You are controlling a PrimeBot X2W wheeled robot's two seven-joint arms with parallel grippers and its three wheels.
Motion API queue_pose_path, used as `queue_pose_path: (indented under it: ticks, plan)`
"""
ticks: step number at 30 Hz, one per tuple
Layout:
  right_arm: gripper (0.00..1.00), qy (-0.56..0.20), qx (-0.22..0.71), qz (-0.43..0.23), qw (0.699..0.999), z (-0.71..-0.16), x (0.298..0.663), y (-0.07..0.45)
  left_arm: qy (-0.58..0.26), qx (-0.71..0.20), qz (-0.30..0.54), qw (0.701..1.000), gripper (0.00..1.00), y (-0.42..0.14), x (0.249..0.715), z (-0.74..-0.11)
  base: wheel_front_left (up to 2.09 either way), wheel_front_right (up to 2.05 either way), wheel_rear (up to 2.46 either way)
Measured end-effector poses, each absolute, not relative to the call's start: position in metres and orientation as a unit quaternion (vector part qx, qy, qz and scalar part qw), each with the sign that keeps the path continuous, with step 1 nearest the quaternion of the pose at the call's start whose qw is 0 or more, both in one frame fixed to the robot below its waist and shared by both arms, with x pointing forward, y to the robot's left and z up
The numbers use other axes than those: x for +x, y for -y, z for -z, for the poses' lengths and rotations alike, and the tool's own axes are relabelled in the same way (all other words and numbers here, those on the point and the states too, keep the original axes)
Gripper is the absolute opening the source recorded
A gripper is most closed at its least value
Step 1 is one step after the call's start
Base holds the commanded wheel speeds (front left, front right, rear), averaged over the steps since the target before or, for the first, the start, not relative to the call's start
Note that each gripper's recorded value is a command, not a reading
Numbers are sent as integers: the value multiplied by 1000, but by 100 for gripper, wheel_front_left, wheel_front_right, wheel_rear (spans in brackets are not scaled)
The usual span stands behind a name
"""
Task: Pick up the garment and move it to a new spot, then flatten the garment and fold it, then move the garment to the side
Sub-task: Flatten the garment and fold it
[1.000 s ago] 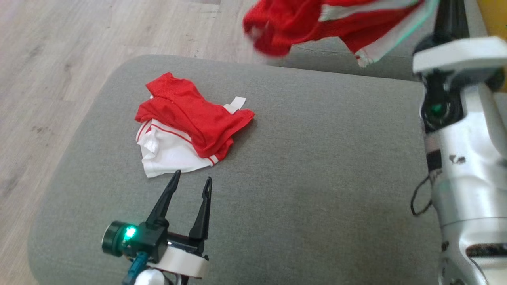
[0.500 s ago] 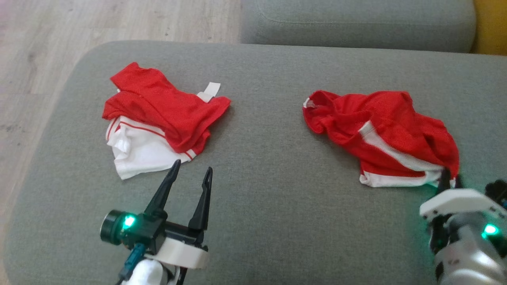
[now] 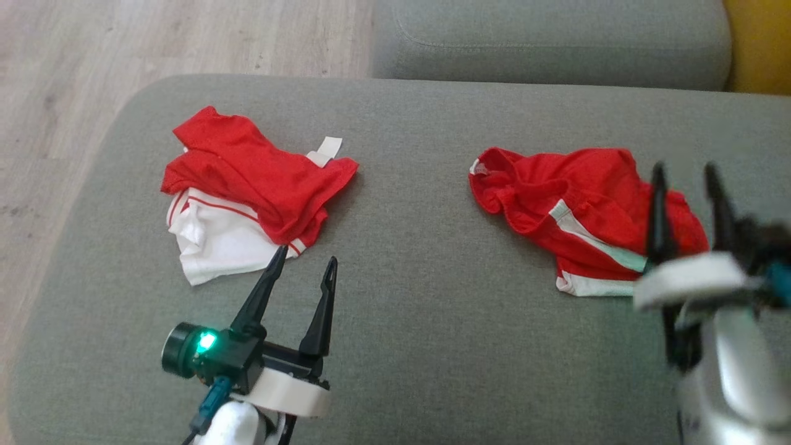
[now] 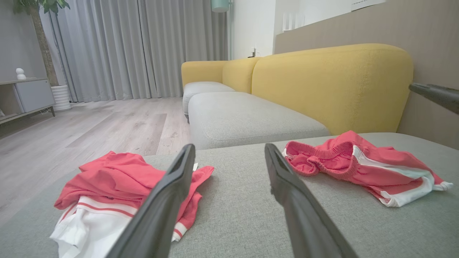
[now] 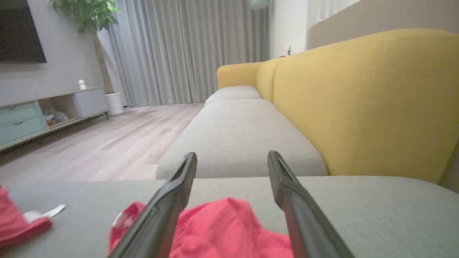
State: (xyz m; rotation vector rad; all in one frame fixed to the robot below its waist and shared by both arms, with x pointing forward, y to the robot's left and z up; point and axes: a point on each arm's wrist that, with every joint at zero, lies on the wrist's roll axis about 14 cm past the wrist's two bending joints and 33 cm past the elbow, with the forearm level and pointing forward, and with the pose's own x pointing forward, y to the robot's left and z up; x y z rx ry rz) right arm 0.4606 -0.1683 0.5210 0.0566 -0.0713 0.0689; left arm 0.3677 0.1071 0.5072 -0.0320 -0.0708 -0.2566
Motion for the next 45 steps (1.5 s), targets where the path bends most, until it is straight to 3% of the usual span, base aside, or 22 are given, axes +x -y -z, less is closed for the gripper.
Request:
queue_pose_path:
  ticks: [5, 10, 21, 27, 35, 36, 45]
  plan:
    - [100, 16, 38, -79, 996, -497, 416, 142, 42, -15, 122, 991, 100, -111, 365, -512, 0, 0, 0]
    - [100, -1, 55, -93, 994, -483, 400, 132, 37, -16, 117, 992, 100, -114, 365, -508, 0, 0, 0]
    - [100, -63, -2, -123, 990, -449, 430, 113, 16, -20, 107, 994, 100, -120, 375, -495, 0, 0, 0]
    - [100, -99, -2, -133, 986, -432, 458, 100, 8, -26, 100, 995, 100, -124, 380, -490, 0, 0, 0]
    - [100, -155, 5, -137, 978, -400, 467, 91, -2, -29, 88, 996, 100, -131, 380, -484, 0, 0, 0]
    - [0, -159, 6, -138, 978, -398, 468, 90, -2, -30, 87, 996, 100, -131, 380, -485, 0, 0, 0]
    - [0, -128, 29, -138, 982, -414, 477, 84, 2, -29, 89, 996, 100, -130, 380, -487, 0, 0, 0]
